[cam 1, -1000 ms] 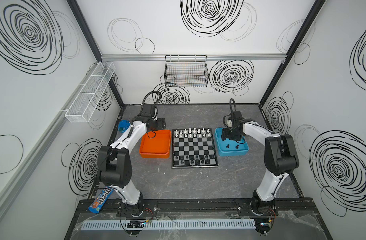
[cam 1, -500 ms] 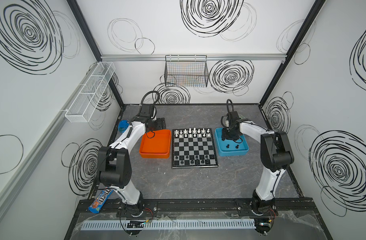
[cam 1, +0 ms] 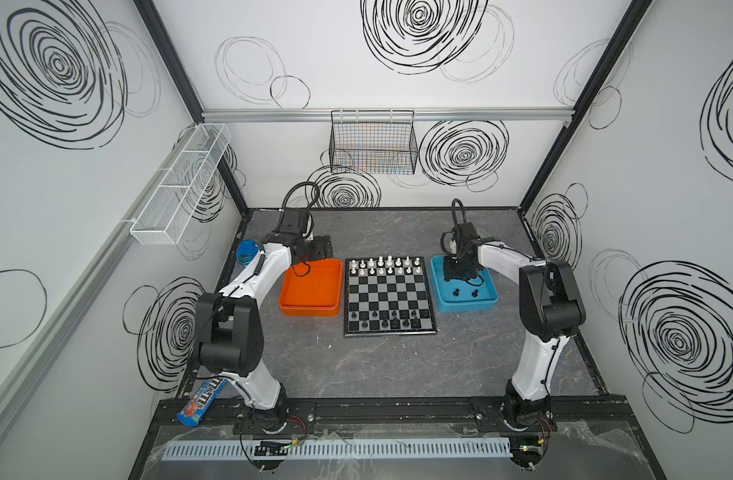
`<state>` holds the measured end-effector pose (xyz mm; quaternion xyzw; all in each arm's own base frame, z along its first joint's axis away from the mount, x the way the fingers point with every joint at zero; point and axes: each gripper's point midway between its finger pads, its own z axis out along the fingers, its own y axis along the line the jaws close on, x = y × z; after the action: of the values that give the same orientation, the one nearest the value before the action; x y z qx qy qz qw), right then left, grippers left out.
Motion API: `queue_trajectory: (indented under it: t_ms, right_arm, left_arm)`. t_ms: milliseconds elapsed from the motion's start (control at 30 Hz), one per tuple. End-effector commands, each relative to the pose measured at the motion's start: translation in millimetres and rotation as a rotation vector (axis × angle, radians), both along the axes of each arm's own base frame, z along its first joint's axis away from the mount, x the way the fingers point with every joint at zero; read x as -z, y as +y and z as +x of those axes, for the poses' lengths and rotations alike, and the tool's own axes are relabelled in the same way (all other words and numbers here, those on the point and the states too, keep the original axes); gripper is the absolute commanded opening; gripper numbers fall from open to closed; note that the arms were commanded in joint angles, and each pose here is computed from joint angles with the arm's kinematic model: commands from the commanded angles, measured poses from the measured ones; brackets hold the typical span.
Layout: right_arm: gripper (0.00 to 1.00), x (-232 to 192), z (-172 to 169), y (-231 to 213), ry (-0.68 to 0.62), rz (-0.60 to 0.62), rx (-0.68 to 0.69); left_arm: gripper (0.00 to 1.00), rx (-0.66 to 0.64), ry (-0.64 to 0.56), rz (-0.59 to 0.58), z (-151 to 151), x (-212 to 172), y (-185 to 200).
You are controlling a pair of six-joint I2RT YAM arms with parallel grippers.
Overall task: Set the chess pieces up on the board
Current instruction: 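Close the right gripper on a black piece in the blue tray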
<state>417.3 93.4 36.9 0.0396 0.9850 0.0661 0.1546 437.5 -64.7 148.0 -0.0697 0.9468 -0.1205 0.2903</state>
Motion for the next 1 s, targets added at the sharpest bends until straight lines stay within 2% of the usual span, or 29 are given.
queue_trajectory:
  t_ms: [0,267,600,967]
  right_arm:
    - [0.3,-4,7,2,-0.022,-0.01,-0.009]
    - [0.25,-4,6,3,-0.021,-0.009,-0.015]
    - [0.25,-6,4,10,-0.017,0.01,-0.033]
    - [0.14,-12,-2,14,-0.01,0.017,-0.047]
  left_arm:
    - [0.92,-0.01,-0.016,-0.013,3,-1,3]
    - [0.92,-0.011,-0.015,-0.016,4,0,2]
    - [0.92,-0.011,-0.012,-0.019,4,2,2]
    - [0.92,-0.011,-0.01,-0.022,4,2,2]
